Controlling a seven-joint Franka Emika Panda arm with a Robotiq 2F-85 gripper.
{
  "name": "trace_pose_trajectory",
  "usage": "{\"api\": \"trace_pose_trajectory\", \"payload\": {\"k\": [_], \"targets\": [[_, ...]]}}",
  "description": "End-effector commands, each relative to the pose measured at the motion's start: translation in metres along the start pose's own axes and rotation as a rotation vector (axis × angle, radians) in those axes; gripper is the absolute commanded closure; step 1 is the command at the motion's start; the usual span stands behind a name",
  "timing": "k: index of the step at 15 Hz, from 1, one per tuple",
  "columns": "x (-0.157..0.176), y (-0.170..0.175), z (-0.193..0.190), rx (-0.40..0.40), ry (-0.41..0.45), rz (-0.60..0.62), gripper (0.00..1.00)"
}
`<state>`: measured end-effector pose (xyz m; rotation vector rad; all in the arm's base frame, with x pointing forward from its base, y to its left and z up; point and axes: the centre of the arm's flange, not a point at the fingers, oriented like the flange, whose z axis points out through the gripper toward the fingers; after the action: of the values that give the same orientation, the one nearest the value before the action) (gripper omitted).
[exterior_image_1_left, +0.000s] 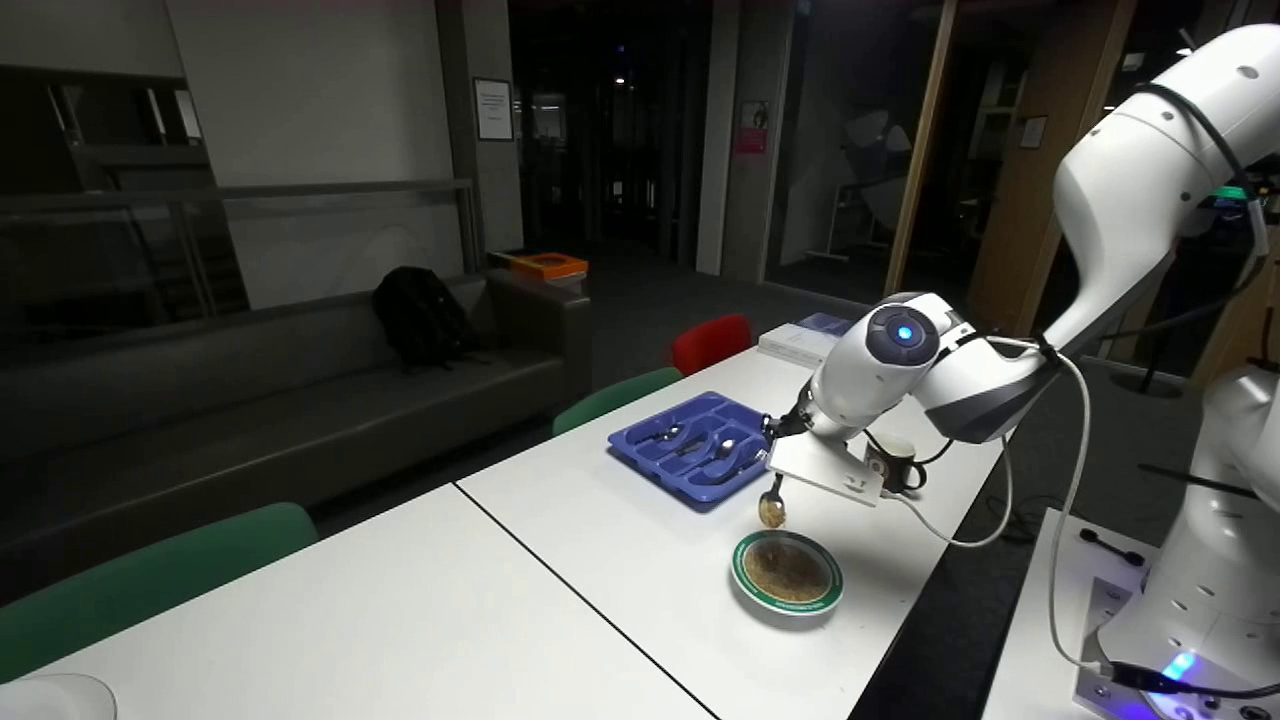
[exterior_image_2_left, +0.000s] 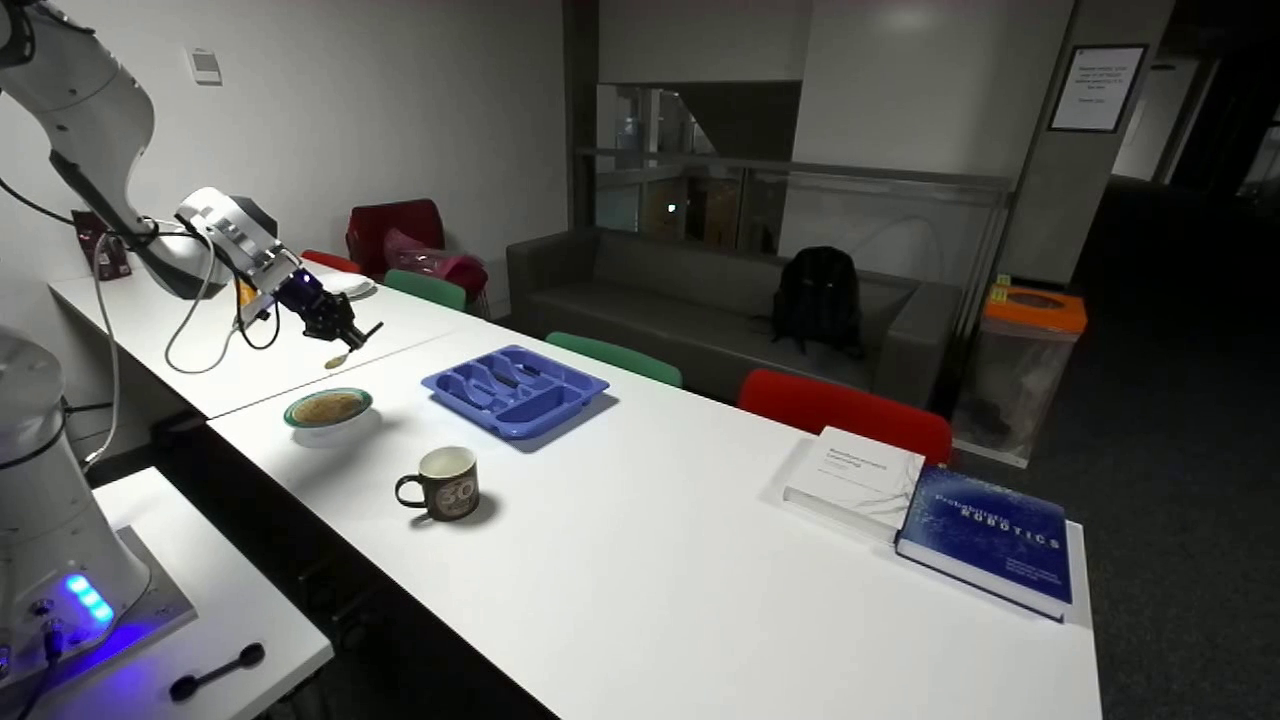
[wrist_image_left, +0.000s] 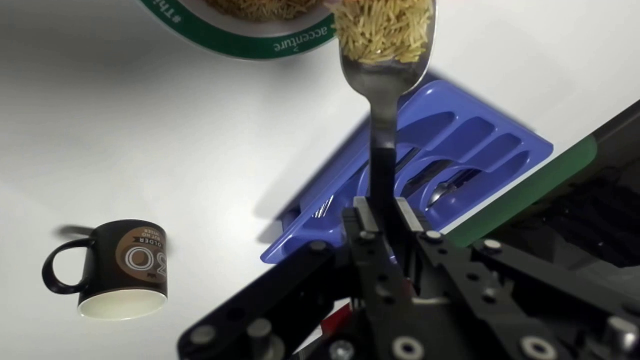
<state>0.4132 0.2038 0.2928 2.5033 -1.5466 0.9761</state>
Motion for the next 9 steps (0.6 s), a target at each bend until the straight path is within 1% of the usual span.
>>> {"api": "trace_pose_trajectory", "payload": {"k": [1,9], "targets": [[0.005,0.013,-0.015,0.052,0.032,-0.005,0.97],[0.008,0.021,-0.026,0.096,0.066,-0.043,0.97]]}}
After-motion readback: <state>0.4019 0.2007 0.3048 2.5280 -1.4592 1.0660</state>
